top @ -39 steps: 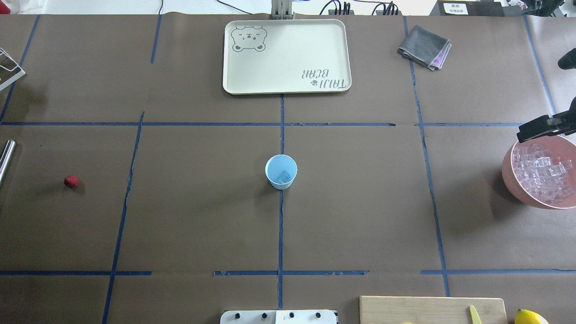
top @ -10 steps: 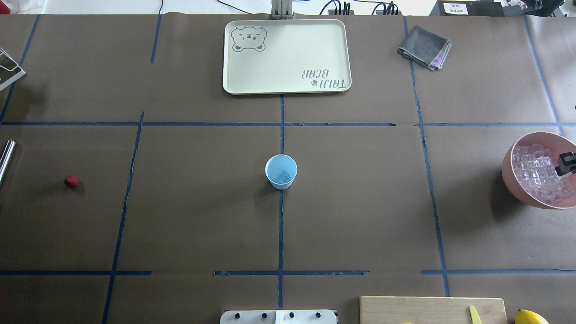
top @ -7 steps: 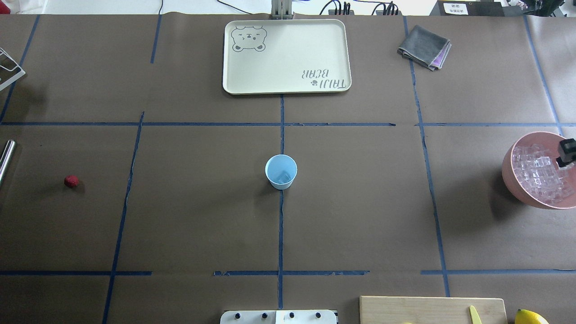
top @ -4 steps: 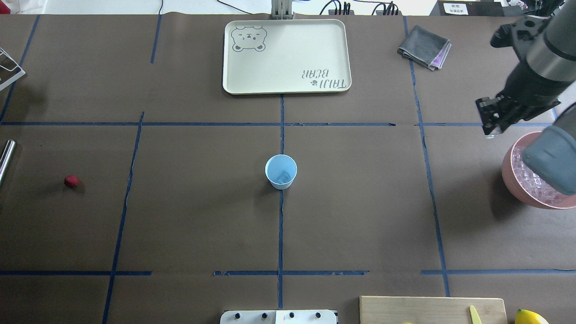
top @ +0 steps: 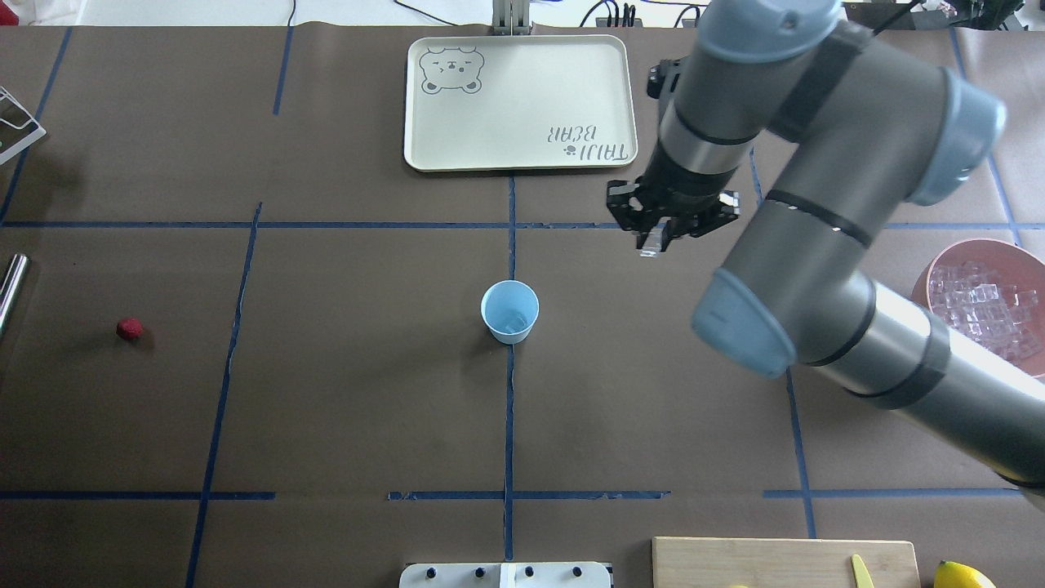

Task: Mash ice and strawberries in cup
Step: 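Carry the ice cube with the right gripper over the cup, then open the right gripper to drop the ice cube into the cup, then move the right gripper back to the pink ice bowl, then lower the right gripper into the bowl and grasp a third ice cube, then carry the ice cube with the right gripper over the cup, then open the right gripper to drop the ice cube into the cup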

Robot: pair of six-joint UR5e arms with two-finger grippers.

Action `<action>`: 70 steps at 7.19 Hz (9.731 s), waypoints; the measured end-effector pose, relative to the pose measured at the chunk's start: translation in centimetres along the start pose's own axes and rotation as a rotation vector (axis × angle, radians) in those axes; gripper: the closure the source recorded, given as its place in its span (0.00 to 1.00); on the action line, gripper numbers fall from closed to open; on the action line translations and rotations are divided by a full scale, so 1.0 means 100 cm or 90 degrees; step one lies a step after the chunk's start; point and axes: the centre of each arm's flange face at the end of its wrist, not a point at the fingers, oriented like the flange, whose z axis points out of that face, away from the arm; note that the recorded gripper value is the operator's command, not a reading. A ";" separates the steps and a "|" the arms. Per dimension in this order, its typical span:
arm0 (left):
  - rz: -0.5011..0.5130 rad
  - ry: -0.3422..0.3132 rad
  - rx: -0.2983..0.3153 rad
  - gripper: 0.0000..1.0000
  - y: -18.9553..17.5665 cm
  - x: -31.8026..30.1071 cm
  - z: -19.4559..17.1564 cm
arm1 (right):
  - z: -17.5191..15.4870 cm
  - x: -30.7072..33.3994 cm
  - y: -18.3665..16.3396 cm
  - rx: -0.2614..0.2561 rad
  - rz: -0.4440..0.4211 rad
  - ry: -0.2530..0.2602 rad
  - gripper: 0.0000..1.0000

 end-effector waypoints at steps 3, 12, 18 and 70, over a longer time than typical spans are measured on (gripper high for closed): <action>0.000 0.000 0.000 0.00 0.000 0.000 0.000 | 0.037 -0.124 0.030 0.022 0.014 0.020 1.00; 0.000 0.000 0.000 0.00 0.000 0.000 0.000 | 0.095 -0.146 0.041 0.013 0.023 0.059 0.01; 0.002 0.000 0.001 0.00 0.000 0.000 0.000 | 0.084 -0.141 0.047 0.018 0.017 0.042 0.01; 0.006 -0.004 0.016 0.00 -0.002 0.020 -0.015 | 0.089 -0.135 0.058 0.034 0.006 0.028 0.84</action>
